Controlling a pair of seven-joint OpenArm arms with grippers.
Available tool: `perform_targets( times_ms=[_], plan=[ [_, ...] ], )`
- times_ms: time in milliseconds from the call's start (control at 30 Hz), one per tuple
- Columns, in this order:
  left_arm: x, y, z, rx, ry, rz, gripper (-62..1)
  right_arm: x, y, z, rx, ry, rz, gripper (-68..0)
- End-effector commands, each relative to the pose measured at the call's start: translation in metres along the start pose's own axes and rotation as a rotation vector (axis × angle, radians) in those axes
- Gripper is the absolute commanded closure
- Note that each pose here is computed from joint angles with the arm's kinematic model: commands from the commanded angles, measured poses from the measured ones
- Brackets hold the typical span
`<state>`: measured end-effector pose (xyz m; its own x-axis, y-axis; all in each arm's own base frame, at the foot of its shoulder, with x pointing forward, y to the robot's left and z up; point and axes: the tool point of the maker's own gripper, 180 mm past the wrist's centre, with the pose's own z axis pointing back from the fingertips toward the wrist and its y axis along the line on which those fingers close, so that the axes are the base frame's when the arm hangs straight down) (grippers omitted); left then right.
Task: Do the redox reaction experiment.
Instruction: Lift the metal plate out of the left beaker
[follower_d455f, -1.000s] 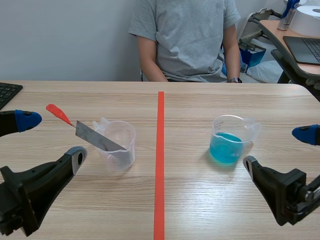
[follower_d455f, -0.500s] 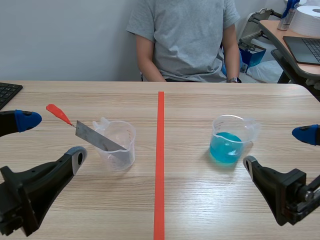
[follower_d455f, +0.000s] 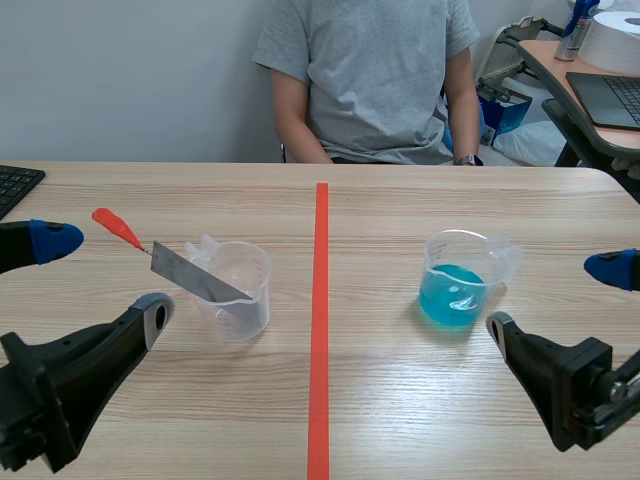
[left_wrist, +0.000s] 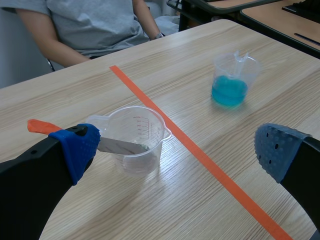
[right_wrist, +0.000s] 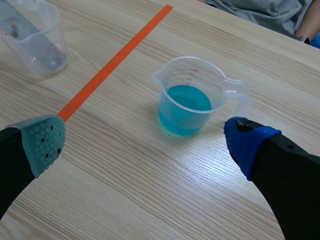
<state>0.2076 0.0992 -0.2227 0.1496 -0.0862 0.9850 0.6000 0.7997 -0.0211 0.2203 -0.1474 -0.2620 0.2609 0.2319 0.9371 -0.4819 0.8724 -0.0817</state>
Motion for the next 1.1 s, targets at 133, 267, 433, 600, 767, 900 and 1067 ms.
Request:
perform_targets(
  times_ms=[133, 267, 433, 600, 767, 900, 1067],
  plan=[
    [0.0045, -0.0023, 0.0004, -0.004, -0.016, 0.005, -62.3, 0.0108, -0.0039, 0.0000, -0.008, -0.032, 0.021, -67.9],
    [0.0045, -0.0023, 0.0004, -0.004, -0.016, 0.005, -62.3, 0.0107, -0.0037, 0.0000, -0.007, -0.031, 0.023, -67.9],
    [0.0045, -0.0023, 0.0004, -0.004, -0.016, 0.005, -62.3, 0.0106, 0.0007, 0.0000, 0.018, -0.030, 0.022, -67.9],
    [0.0045, -0.0023, 0.0004, -0.004, -0.016, 0.005, -62.3, 0.0106, 0.0050, 0.0001, 0.042, -0.031, 0.021, -67.9],
    [0.0045, -0.0018, 0.0004, -0.001, -0.016, 0.005, -62.3, 0.0111, 0.0050, 0.0001, 0.042, -0.034, 0.021, -67.9],
    [0.0045, -0.0018, 0.0004, -0.001, -0.016, 0.005, -62.3, 0.0114, 0.0049, 0.0001, 0.042, -0.035, 0.022, -67.9],
    [0.0044, -0.0010, 0.0004, 0.003, -0.016, 0.004, -62.3, 0.0199, 0.0048, 0.0002, 0.042, -0.081, 0.023, -67.9]
  ],
)
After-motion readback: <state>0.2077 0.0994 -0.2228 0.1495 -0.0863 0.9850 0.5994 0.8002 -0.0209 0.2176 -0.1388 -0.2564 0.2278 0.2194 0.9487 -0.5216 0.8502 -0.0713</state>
